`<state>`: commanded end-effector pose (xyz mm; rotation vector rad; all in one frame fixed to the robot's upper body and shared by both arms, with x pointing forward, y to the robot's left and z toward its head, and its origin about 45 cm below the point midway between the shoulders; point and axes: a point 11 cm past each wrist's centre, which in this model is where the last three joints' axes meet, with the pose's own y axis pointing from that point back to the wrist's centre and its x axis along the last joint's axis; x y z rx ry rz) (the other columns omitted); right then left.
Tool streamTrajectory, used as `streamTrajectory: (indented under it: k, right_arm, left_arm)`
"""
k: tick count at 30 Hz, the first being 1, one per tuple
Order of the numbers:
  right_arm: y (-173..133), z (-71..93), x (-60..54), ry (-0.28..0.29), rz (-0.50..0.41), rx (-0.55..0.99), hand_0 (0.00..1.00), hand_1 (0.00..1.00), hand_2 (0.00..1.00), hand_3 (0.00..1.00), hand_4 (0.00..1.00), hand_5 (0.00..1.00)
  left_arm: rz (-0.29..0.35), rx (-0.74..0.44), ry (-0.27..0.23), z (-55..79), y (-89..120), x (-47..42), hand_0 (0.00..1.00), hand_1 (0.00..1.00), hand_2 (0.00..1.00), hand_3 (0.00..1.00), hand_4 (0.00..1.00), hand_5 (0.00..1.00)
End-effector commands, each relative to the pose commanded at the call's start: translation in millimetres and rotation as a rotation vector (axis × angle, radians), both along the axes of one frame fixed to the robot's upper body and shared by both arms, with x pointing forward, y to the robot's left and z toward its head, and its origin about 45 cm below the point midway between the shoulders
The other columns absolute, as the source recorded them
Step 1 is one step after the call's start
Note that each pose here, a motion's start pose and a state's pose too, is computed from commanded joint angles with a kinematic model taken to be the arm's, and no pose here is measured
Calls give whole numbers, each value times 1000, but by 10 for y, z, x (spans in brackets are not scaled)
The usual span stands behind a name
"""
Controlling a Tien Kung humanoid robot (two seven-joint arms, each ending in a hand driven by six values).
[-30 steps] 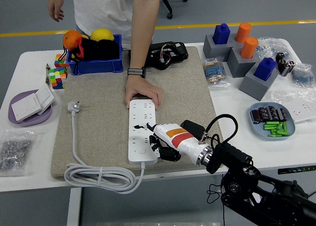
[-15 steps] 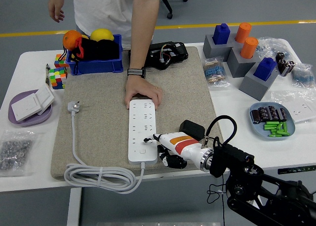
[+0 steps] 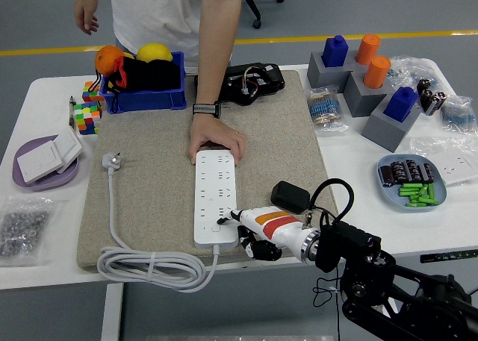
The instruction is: Press the white button,pick up the black plug,place it near the board,insert it into the board
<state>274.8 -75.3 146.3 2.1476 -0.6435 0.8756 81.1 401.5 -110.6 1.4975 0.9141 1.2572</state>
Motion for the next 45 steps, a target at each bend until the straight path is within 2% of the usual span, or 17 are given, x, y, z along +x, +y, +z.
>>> streamTrajectory:
  k: [14, 25, 33, 35, 41, 45]
  right_arm:
    - [52, 79, -49, 6, 18, 23, 2, 2, 146, 821, 2, 2]
    - [29, -31, -38, -2, 26, -23, 2, 2, 145, 814, 2, 2]
    - [31, -77, -82, 2, 37, -33, 2, 2, 145, 814, 2, 2]
    - [51, -31, -83, -4, 40, -14, 2, 2, 145, 814, 2, 2]
    - [132, 238, -33, -49, 41, 69, 2, 2, 147, 811, 2, 2]
    - [139, 330, -28, -82, 41, 113, 2, 2, 147, 806, 2, 2]
  left_arm:
    - [5, -1, -5, 3, -3, 20, 826, 790, 763, 795, 574, 481]
    - [1, 0, -9, 9, 0, 47, 826, 790, 763, 796, 574, 484]
    - [8, -2, -6, 1, -7, 18, 826, 790, 763, 795, 574, 484]
    - [6, -1, -4, 0, -7, 12, 826, 790, 763, 795, 574, 484]
    - [0, 0, 2, 0, 1, -3, 826, 790, 763, 795, 574, 484]
    - [-4, 1, 4, 1, 3, -3, 826, 790, 763, 795, 574, 484]
